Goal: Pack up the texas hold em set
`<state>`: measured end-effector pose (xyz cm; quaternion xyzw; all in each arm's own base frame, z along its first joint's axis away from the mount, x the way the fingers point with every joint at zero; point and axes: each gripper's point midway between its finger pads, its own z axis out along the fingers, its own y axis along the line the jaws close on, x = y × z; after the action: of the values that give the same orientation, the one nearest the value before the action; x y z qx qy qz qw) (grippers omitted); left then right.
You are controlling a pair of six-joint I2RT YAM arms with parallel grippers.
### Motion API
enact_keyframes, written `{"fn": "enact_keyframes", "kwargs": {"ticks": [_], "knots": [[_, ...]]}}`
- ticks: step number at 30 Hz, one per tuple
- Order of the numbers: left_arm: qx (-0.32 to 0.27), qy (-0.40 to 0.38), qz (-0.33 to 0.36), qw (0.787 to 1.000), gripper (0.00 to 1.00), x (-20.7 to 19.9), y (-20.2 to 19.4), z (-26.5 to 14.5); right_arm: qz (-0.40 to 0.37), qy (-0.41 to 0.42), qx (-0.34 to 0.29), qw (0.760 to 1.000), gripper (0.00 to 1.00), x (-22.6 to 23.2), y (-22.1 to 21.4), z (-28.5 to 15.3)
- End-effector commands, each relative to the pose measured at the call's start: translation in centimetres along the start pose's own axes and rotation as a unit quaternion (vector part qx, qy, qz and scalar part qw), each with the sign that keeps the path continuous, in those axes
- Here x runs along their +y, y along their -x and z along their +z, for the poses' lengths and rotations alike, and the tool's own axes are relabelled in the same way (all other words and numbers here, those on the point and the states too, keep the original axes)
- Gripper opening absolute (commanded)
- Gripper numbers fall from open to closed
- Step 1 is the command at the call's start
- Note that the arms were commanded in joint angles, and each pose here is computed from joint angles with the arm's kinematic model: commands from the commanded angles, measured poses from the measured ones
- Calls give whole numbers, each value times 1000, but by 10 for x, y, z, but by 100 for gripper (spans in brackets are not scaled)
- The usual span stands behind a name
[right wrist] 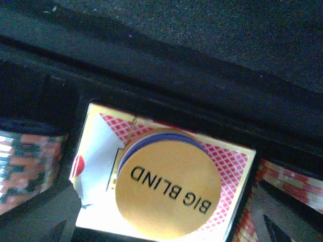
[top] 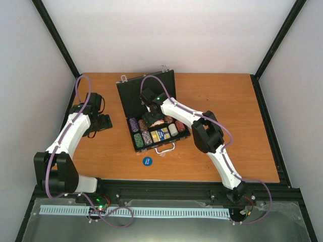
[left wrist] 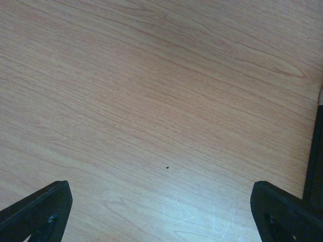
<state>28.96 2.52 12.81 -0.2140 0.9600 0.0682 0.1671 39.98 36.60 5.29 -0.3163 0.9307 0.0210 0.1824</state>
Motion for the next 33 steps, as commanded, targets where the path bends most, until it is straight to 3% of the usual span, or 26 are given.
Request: {"fn": "enact_keyframes", "kwargs": {"ticks": [1, 2, 8, 14, 23, 33], "knots": [[-29, -14, -2, 999, 100, -5, 18, -14, 1, 8, -42, 999, 95, -1, 18, -59], [-30, -15, -3, 999, 100, -4, 19, -14, -5, 5, -47, 999, 99, 1, 17, -68], [-37, -22, -5, 999, 100, -4, 20, -21, -39, 4, -57, 998, 100, 28, -11, -112], [-38, -27, -6, 999, 100, -4, 17, -25, -91, 73, -29, 993, 100, 81, -64, -135], [-30, -27, -10, 999, 100, -1, 7, -22, -136, 128, 27, 982, 99, 149, -125, -108], [-26, -24, -8, 999, 100, -1, 6, -20, -186, 130, 75, 971, 97, 172, -153, -78]]}}
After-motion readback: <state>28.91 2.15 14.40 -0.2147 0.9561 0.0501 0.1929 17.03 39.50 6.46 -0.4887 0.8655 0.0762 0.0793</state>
